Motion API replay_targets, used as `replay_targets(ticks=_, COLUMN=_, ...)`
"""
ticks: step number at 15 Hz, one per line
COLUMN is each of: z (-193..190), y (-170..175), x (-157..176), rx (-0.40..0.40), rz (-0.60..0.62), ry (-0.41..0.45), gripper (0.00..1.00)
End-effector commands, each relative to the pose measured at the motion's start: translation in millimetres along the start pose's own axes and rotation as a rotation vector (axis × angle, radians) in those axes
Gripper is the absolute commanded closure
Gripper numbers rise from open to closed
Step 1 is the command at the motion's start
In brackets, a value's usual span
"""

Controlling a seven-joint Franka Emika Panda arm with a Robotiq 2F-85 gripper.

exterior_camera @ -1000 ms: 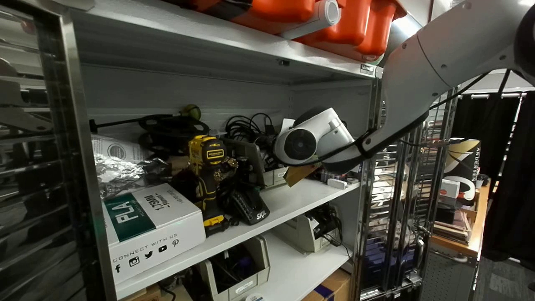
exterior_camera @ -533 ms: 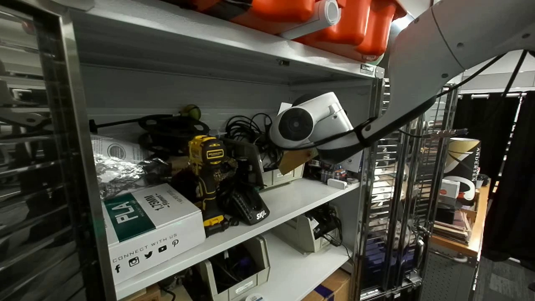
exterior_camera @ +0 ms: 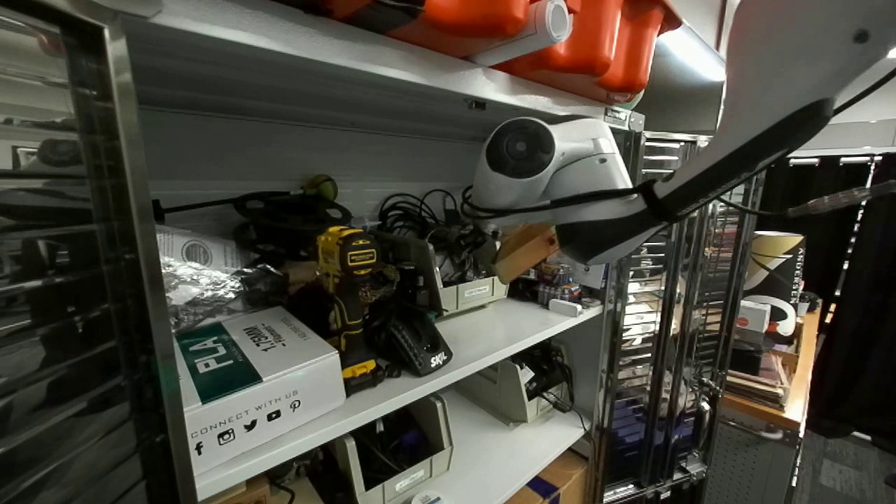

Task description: Pack away the extension cable.

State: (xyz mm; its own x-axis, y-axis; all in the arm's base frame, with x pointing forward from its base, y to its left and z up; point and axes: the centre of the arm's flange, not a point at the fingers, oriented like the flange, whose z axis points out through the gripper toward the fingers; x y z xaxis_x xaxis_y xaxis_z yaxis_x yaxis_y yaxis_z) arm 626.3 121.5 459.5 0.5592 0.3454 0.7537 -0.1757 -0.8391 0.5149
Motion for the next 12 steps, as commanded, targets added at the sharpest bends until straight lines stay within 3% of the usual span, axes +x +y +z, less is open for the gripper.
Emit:
replay_targets(ticks=1, z=-62.2, y=44.5, x=-20.3, rx=0.002, rz=-0.055, ry=-0.137, gripper=0.00)
replay_targets(ticks=6, z=-109.4, y=73.1, x=-83.1, rx=0.129, rz=-0.126, ry=-0.416, gripper=0.00)
replay_targets(ticks=12, z=-162.3, y=94.9, x=-138.2, rx=0.367, rz=-0.204, ry=-0.749, gripper=0.00)
